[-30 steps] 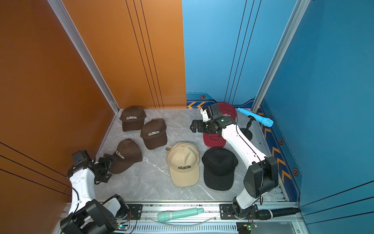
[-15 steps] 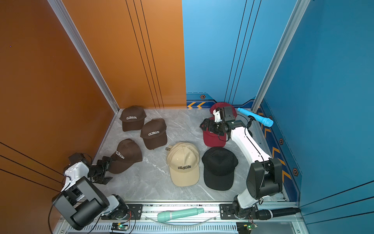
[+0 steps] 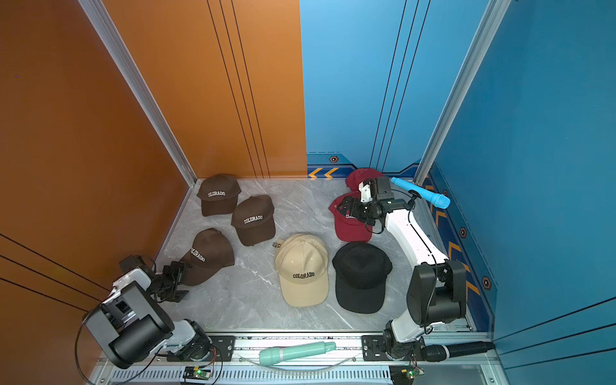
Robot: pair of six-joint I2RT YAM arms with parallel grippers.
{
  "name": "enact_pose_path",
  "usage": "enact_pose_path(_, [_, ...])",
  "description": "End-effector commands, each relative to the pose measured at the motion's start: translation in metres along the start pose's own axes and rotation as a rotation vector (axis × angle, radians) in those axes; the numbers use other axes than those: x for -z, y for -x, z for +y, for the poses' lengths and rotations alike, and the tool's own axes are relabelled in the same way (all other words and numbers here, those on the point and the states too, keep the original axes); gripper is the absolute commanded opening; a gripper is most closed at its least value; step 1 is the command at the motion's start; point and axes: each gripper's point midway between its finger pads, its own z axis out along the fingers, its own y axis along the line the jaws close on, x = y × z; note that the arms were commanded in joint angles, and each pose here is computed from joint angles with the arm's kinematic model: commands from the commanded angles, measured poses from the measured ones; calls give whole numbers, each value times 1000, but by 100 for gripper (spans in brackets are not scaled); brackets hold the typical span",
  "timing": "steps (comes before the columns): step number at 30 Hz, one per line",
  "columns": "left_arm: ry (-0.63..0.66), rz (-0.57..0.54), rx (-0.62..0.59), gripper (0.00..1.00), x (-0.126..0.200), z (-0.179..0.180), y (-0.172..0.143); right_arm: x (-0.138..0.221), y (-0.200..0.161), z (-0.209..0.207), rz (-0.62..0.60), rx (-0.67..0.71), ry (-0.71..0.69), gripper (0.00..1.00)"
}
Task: Stack the baseball caps by color
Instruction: Pick up the baseball cap from the center of the board.
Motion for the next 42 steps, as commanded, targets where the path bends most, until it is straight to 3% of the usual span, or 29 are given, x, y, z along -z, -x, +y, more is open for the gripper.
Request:
enact_pose_path(1, [-46,-30,23,81,-10,-1,6,8,5,5,-24,6,24,100])
enact_pose_path(7, [-112,-35,27,58,-15,-9,3,12,4,5,-24,12,22,100])
enact_pose_path(14, [-215,-48,19,50,-20,-22,0,19,6,8,-28,29,18,100])
enact_pose_path(20, [-282,-72,-5,30,-15,-34,-3,29,9,15,-49,40,28,100])
enact_pose_path(28, [-344,-105,-50,17,-3,-50,-5,44,17,29,-84,66,45,100])
enact_pose_path(32, [-371,-117,-73,0,2,-58,-6,51,19,41,-96,91,54,100])
enact_pose_path(42, [-495,-197,-185,0,38,-99,-8,63,16,65,-101,151,56,100])
